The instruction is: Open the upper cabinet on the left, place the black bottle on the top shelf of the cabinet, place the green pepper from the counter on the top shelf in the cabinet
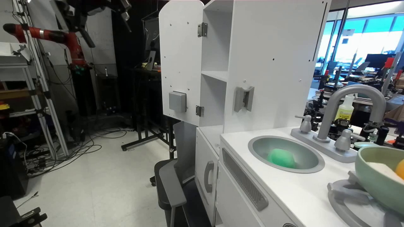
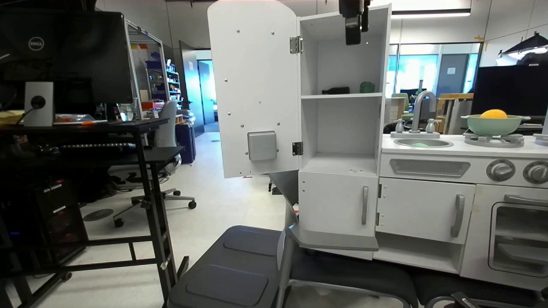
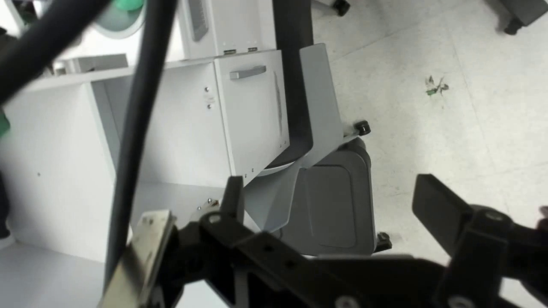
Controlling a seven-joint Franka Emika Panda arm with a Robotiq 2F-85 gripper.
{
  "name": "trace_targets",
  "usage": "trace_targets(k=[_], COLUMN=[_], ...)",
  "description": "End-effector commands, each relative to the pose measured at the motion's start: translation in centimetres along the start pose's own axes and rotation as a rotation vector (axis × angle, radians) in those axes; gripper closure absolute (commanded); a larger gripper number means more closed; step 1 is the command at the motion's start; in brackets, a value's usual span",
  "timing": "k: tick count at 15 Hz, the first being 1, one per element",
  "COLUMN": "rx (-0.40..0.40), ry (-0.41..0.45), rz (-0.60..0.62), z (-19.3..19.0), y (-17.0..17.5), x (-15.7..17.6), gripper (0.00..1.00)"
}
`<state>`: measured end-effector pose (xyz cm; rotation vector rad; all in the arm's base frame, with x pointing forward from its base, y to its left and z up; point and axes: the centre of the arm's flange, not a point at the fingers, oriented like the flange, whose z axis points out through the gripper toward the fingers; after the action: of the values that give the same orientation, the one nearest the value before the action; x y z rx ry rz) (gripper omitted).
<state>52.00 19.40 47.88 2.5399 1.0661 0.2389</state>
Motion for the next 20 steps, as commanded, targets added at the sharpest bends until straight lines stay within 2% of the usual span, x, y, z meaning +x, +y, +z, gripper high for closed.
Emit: trace_targets(k=[1, 6, 8, 10, 11, 12, 15, 17, 19, 20], rx=[0.030, 0.091, 0.163, 0.229, 0.278, 0.316, 0.412, 0.451, 0.472, 0.475], ry=[0.038, 0.070, 0.089, 0.110, 0.108, 0.110, 0.099, 0.079, 0.072, 0.059], rz=[0.195, 0.462, 0.554, 0.622, 0.632, 0.649, 0.650, 0.638, 0.638, 0.635], z=[-2.9, -6.7, -6.9, -5.5, -5.3, -7.6, -8.0, -10.2, -9.2, -10.3], y=[-4.5, -8.3, -7.8, -6.7, -5.5, -4.7, -1.5, -0.2, 0.1, 0.4], x=[-7.5, -15.3, -16.9, -19.2, -19.2, -22.4, -24.9, -24.4, -24.6, -23.3], gripper=[0.00, 0.00, 0.00, 0.00, 0.00, 0.00, 0.00, 0.00, 0.00, 0.00])
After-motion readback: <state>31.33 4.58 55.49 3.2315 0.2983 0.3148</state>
